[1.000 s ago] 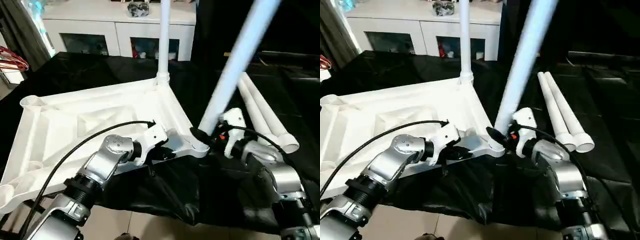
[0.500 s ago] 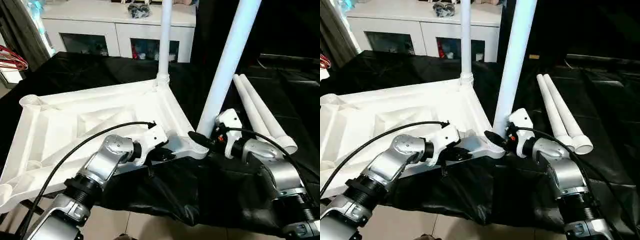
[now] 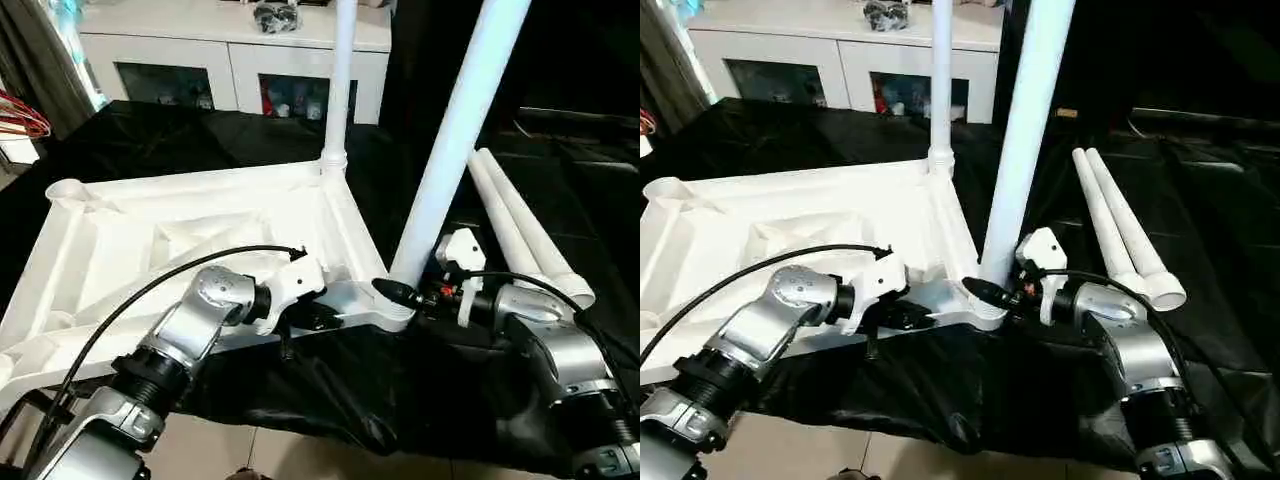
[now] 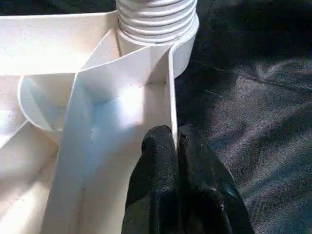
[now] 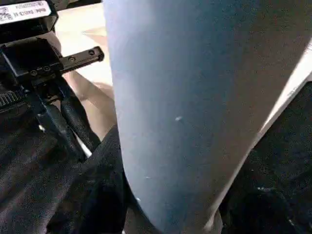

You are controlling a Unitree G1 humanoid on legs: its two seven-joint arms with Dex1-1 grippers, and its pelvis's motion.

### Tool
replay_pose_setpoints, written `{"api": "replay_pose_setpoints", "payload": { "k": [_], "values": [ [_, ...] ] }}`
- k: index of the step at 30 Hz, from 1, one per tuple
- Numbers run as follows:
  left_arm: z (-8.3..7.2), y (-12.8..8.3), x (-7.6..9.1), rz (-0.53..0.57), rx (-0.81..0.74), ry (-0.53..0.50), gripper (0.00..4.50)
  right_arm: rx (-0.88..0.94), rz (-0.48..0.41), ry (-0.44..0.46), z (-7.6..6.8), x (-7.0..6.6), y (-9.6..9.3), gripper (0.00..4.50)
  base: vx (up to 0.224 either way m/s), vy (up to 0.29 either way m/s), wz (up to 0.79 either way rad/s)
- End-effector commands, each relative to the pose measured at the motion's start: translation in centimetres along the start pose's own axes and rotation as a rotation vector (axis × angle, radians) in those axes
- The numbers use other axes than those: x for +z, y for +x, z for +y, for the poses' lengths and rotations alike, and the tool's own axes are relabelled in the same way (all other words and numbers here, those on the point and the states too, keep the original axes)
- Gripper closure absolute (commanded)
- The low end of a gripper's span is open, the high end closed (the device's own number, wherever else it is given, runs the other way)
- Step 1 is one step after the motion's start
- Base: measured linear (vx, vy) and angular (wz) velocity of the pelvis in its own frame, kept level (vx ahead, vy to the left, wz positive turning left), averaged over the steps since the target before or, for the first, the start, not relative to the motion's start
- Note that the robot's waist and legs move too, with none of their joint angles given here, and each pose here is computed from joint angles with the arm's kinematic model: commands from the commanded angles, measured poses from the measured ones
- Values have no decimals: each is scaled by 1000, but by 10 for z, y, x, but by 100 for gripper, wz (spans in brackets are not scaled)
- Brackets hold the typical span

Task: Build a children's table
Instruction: Insert table leg to table base

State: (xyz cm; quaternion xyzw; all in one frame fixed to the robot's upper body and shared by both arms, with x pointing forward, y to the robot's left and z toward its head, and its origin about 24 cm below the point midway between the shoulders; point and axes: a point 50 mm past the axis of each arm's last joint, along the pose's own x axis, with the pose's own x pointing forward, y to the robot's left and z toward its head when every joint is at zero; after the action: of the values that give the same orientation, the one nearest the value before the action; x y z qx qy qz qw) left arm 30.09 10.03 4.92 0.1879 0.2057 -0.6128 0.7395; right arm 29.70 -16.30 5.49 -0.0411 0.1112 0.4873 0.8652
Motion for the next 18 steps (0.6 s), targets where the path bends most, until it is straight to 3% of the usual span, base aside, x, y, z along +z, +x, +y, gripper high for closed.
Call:
{"api": "replay_pose_setpoints", "payload": {
  "k": [1,7,11,18],
  "values": [
    [4,-1,23,-64,9,65,450,-46,139,103,2,-36,1,257,0,0,0],
    [28,4,34,-61,280,-53,450,-380,151,144,-19,-43,12,257,0,0,0],
    [40,12,48,-63,456,-164,450,-598,142,200,-29,-42,31,257,0,0,0],
    [49,26,57,-71,637,-229,450,-719,105,276,-30,-31,59,257,0,0,0]
  ]
}}
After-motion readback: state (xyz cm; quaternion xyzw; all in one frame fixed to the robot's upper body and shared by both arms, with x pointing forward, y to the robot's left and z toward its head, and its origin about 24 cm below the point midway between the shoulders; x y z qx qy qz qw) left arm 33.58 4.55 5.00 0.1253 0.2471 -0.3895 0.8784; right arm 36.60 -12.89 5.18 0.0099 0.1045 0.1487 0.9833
